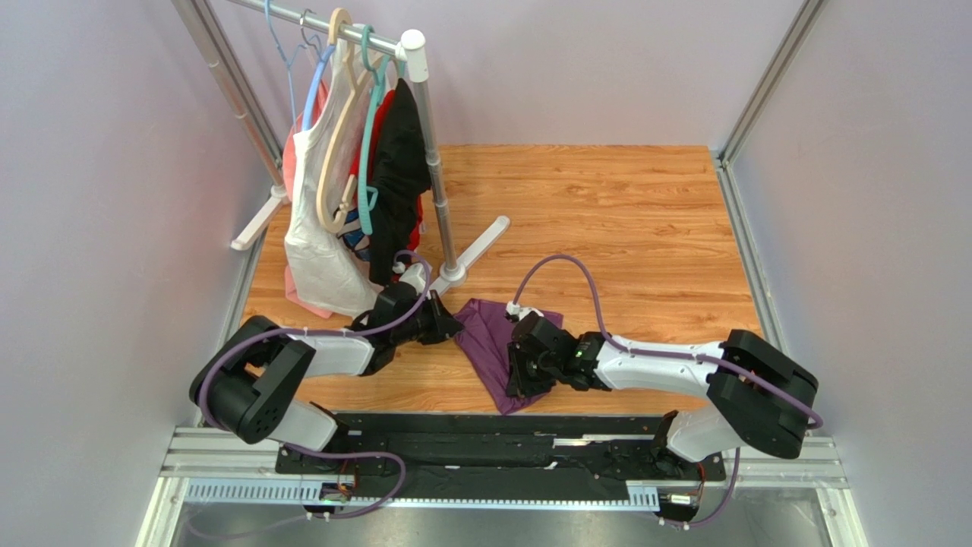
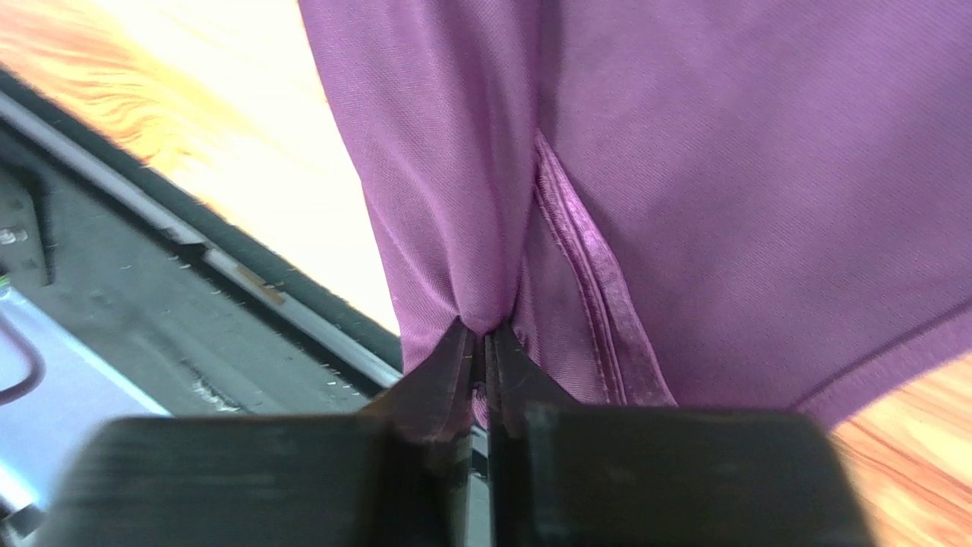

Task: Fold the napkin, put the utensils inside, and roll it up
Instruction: Roll the napkin with the utensil

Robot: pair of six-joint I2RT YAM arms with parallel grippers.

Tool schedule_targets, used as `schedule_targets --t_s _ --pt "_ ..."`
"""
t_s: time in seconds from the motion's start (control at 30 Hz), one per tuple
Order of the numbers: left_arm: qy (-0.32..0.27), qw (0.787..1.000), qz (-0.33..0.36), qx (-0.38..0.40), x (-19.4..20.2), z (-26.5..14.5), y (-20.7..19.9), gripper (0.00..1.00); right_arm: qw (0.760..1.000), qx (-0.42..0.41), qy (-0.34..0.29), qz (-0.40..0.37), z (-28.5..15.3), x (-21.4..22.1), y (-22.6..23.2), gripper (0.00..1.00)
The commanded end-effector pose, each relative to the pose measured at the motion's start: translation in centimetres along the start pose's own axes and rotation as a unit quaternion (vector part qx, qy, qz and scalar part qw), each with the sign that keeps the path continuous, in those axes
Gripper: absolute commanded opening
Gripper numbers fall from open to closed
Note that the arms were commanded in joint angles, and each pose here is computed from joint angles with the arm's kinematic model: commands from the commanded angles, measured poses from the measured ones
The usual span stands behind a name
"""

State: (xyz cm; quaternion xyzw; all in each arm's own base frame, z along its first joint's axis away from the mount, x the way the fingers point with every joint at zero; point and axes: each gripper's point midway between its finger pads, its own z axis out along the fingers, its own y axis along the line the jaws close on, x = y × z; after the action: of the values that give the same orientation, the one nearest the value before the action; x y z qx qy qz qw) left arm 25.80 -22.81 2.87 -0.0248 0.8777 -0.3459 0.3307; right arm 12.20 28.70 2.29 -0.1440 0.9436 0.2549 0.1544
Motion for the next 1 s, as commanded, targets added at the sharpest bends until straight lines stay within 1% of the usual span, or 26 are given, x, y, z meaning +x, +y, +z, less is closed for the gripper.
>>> schedule_targets --t_s 0.0,0.03,0.07,0.17,0.23,0.27,0.33,0.37,0.5,0.53,0.57,0.67,0.73,0.8,0.83,0.9,0.93,0.97 --pt "-0.010 1.000 0.008 -0.007 -0.9 0.4 0.0 0.00 0.991 0.122 0.044 -0.038 -0.5 2.2 -5.2 0.16" --pt "-0.006 1.000 0.007 -0.010 -0.7 0.4 0.2 0.00 0.990 0.125 0.043 -0.041 -0.7 2.1 -5.1 0.19" --pt "-0.007 1.000 0.006 -0.012 -0.8 0.4 0.2 0.00 0.990 0.126 0.038 -0.046 -0.8 1.8 -4.8 0.25" --pt "-0.003 1.000 0.008 -0.025 -0.7 0.3 0.6 0.00 0.989 0.129 0.025 -0.061 -1.4 0.7 -3.6 0.35" --pt "0.003 0.999 0.012 -0.033 -0.5 0.2 0.8 0.00 0.989 0.125 0.016 -0.073 -2.0 0.1 -2.5 0.39" --pt "0.004 0.999 0.013 -0.036 -0.6 0.2 0.8 0.00 0.989 0.126 0.007 -0.074 -2.3 -0.4 -2.2 0.44" --pt "0.009 0.999 0.016 -0.042 -0.5 0.2 1.0 0.00 0.989 0.127 -0.002 -0.081 -3.0 -1.1 -1.3 0.48" --pt "0.010 0.999 0.018 -0.039 -0.6 0.2 0.9 0.00 0.988 0.129 -0.013 -0.085 -3.4 -1.6 -1.0 0.53" --pt "0.015 0.999 0.020 -0.040 -0.5 0.3 0.9 0.00 0.985 0.129 -0.045 -0.104 -5.2 -3.1 0.7 0.59" --pt "0.018 0.999 0.020 -0.039 -0.5 0.3 0.8 0.00 0.984 0.128 -0.055 -0.112 -5.7 -3.7 1.2 0.70" --pt "0.017 0.999 0.020 -0.038 -0.6 0.3 0.7 0.00 0.981 0.132 -0.068 -0.125 -6.0 -4.0 1.7 0.71" --pt "0.017 0.999 0.021 -0.040 -0.6 0.3 0.7 0.00 0.977 0.130 -0.081 -0.148 -6.2 -4.3 2.8 0.74" --pt "0.016 0.999 0.023 -0.040 -0.7 0.3 0.7 0.00 0.974 0.143 -0.082 -0.158 -5.4 -4.3 2.8 0.75" --pt "0.017 0.999 0.022 -0.041 -0.7 0.3 0.7 0.00 0.966 0.157 -0.093 -0.182 -4.9 -4.4 3.4 0.75" --pt "0.019 0.999 0.021 -0.041 -0.7 0.3 0.7 0.00 0.962 0.169 -0.089 -0.195 -4.0 -4.0 3.4 0.76" --pt "0.020 0.999 0.021 -0.042 -0.6 0.3 0.8 0.00 0.955 0.178 -0.099 -0.216 -3.5 -4.0 4.5 0.76" --pt "0.019 0.999 0.022 -0.043 -0.6 0.3 0.8 0.00 0.950 0.196 -0.088 -0.225 -2.3 -3.5 4.0 0.76" --pt "0.019 0.999 0.021 -0.043 -0.6 0.3 0.8 0.00 0.946 0.205 -0.093 -0.233 -2.0 -3.5 4.2 0.76"
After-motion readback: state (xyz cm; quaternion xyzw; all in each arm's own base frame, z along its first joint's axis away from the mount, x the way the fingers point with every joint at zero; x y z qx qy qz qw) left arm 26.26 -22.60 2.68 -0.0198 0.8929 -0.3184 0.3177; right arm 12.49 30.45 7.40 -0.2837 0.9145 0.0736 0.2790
